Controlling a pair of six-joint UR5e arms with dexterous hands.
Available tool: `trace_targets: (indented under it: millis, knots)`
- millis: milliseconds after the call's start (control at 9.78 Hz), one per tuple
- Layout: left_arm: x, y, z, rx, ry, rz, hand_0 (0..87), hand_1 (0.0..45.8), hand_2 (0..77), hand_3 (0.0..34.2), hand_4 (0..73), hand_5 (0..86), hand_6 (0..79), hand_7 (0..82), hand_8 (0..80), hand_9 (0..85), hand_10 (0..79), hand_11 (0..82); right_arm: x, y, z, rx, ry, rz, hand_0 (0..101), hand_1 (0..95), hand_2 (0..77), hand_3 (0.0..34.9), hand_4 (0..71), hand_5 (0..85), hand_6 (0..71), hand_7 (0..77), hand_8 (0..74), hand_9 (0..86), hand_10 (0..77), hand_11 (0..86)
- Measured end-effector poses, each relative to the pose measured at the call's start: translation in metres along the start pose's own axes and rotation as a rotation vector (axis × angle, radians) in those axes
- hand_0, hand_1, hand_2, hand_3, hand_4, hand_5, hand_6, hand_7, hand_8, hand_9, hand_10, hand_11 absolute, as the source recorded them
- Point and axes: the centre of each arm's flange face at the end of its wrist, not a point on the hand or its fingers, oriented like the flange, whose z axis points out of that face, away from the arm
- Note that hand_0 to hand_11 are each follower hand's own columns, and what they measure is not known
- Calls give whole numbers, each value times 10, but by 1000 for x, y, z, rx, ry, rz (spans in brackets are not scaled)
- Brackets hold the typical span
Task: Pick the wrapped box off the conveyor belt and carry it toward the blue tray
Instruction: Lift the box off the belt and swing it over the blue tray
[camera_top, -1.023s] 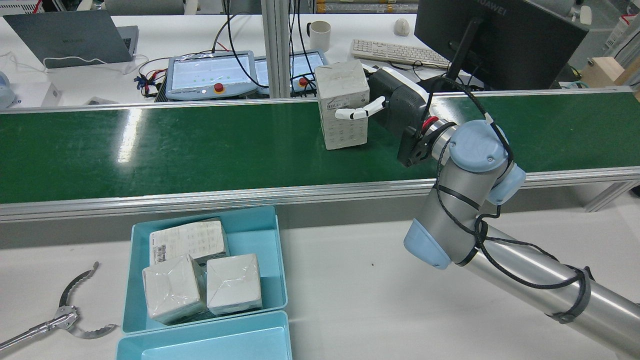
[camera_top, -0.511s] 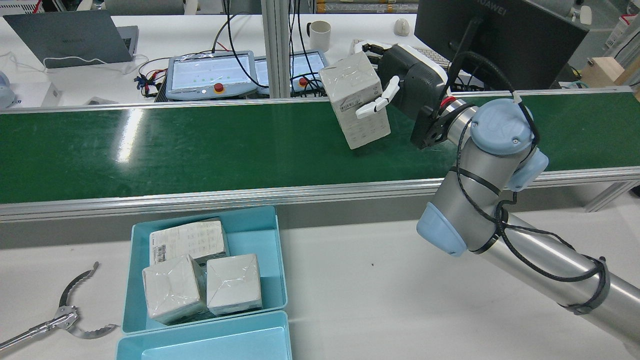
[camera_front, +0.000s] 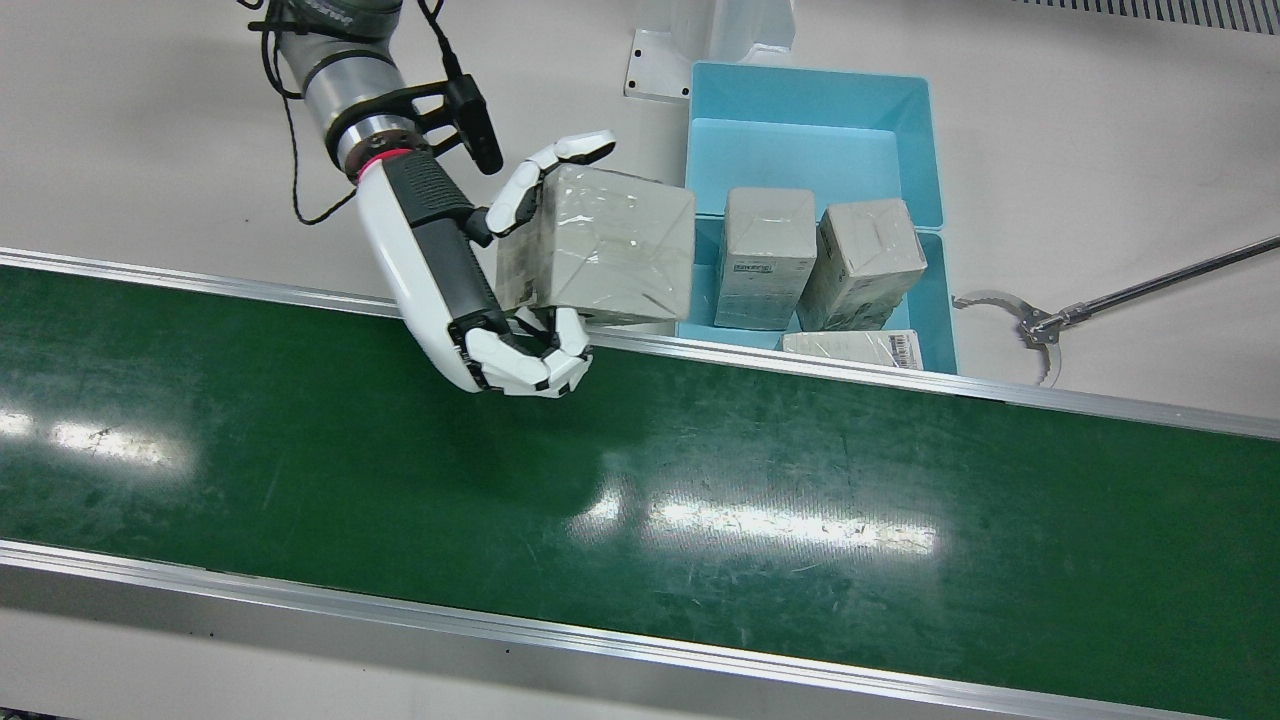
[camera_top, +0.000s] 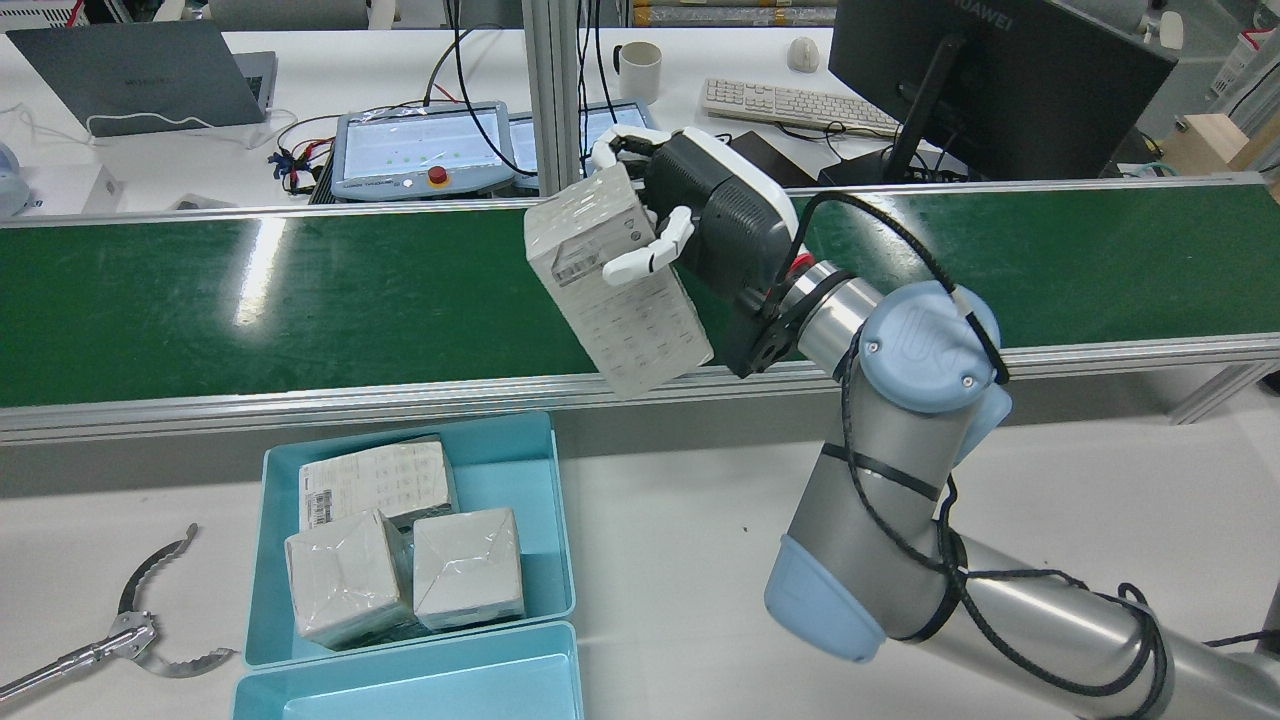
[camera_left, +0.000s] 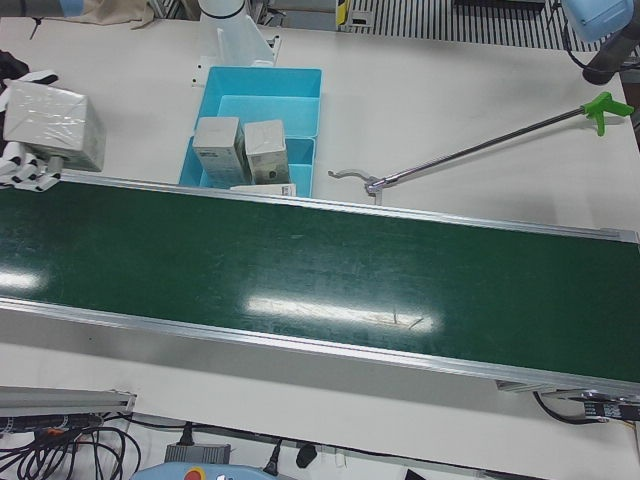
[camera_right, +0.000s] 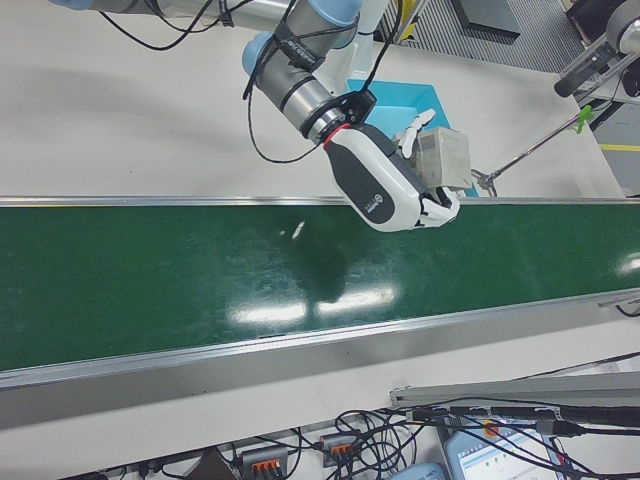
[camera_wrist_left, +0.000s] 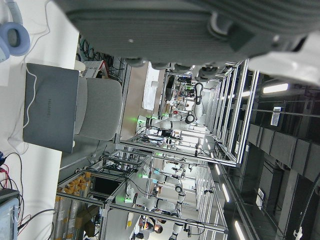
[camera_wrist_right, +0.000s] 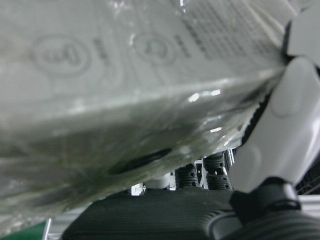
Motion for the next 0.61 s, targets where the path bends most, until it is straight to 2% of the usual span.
trace_targets:
  millis: [102, 205, 307, 409, 511, 614]
  knots:
    - [0, 0, 0, 0, 0, 0, 0, 0, 5, 0, 0, 11, 0, 0, 0, 0, 5, 0, 40, 20, 1, -15, 2, -14, 485, 0, 251, 73, 305, 693, 431, 693, 671, 802, 540, 589]
    - [0, 0, 0, 0, 0, 0, 0, 0, 5, 0, 0, 11, 0, 0, 0, 0, 5, 0, 73, 37, -1, -25, 0, -27, 484, 0, 262, 59, 311, 693, 436, 698, 704, 813, 535, 633]
    - [0, 0, 0, 0, 0, 0, 0, 0, 5, 0, 0, 11, 0, 0, 0, 0, 5, 0, 105, 51, -6, -35, -1, -26, 485, 0, 262, 40, 311, 698, 442, 698, 704, 813, 535, 654]
    - [0, 0, 0, 0, 0, 0, 0, 0, 5, 0, 0, 11, 0, 0, 0, 0, 5, 0, 133, 59, -10, -41, 4, -21, 499, 0, 207, 4, 360, 840, 513, 774, 654, 829, 535, 654]
    - [0, 0, 0, 0, 0, 0, 0, 0, 5, 0, 0, 11, 0, 0, 0, 0, 5, 0, 154, 63, -12, -45, 14, -20, 499, 0, 207, 4, 360, 840, 513, 774, 654, 829, 535, 654]
    - [0, 0, 0, 0, 0, 0, 0, 0, 5, 0, 0, 11, 0, 5, 0, 0, 5, 0, 166, 64, -13, -46, 25, -22, 495, 0, 207, 47, 338, 851, 518, 774, 605, 829, 535, 654]
